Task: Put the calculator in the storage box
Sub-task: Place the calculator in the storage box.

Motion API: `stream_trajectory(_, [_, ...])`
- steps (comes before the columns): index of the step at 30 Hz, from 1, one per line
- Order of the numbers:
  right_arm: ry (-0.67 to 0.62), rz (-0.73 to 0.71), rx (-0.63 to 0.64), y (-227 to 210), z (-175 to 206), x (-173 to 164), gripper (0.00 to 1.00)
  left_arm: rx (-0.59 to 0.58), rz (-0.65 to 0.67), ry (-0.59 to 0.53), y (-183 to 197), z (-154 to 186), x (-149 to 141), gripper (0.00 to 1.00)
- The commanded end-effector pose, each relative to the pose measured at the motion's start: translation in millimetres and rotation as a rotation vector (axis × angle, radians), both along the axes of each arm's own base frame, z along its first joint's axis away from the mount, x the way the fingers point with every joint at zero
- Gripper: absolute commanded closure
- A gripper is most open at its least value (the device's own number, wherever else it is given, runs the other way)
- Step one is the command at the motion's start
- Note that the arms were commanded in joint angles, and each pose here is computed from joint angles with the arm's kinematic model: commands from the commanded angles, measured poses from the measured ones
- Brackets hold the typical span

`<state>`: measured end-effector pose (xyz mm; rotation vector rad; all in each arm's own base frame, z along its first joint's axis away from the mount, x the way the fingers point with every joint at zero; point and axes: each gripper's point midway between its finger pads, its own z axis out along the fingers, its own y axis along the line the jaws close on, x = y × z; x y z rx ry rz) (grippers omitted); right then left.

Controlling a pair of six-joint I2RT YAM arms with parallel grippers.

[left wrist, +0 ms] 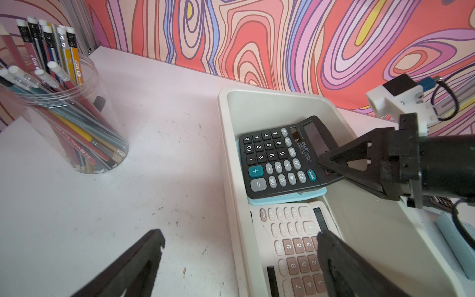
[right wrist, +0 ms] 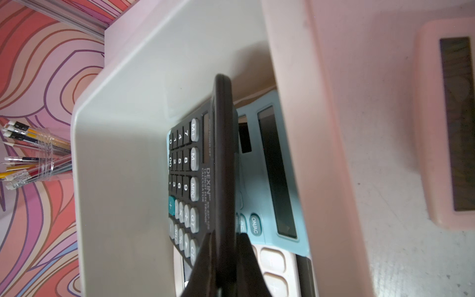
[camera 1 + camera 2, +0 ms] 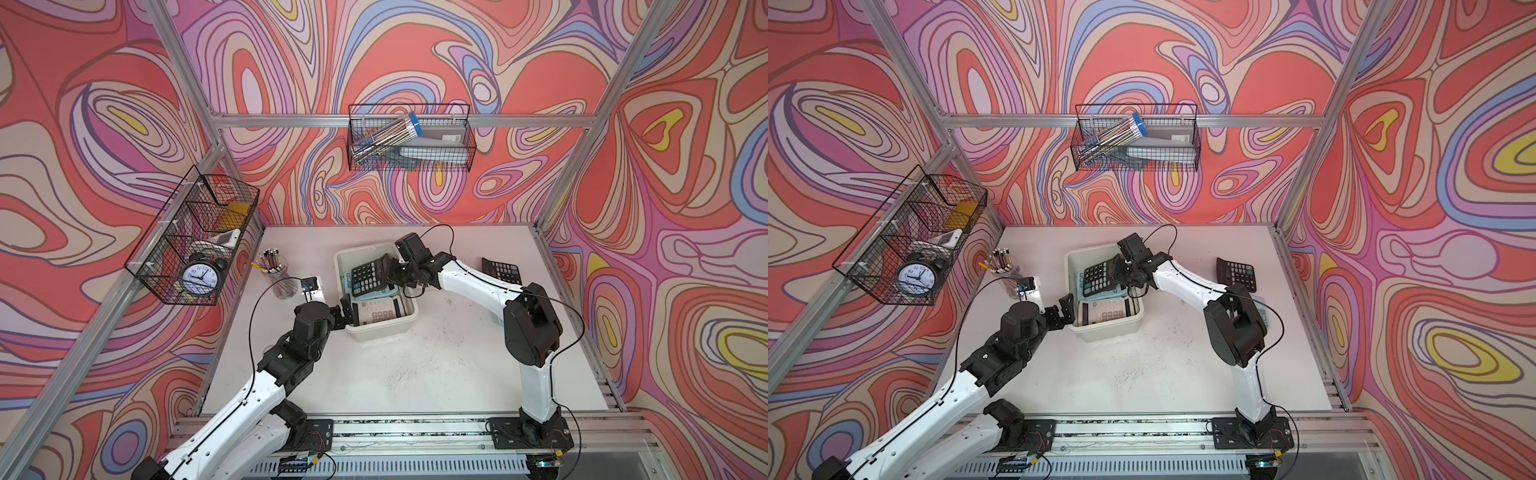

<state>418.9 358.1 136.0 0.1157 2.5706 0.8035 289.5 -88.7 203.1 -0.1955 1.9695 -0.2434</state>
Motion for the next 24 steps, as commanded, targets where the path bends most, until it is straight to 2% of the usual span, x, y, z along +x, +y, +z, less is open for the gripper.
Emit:
stream_trajectory(1, [0.021, 0.000, -0.059, -4.3, -20.1, 0.7, 0.82, 0.003, 0.014, 0.006, 2.8, -4.2, -0.1, 0.01])
stream_trajectory(8, [0.004, 0.010, -0.060, -1.2, -14.5, 5.9, 0.65, 0.001, 0.009, 0.008, 1.6, -4.7, 0.2, 0.01])
stream_trajectory(22, [-0.064, 0.048, -0.064, 1.9, 25.4, 12.9, 0.50, -0.002, 0.002, 0.012, -0.2, -5.5, 0.7, 0.01])
stream_trajectory(24, [-0.072, 0.052, -0.065, 0.6, 32.2, 11.5, 0.43, -0.003, 0.001, 0.013, -0.7, -5.3, 0.9, 0.01])
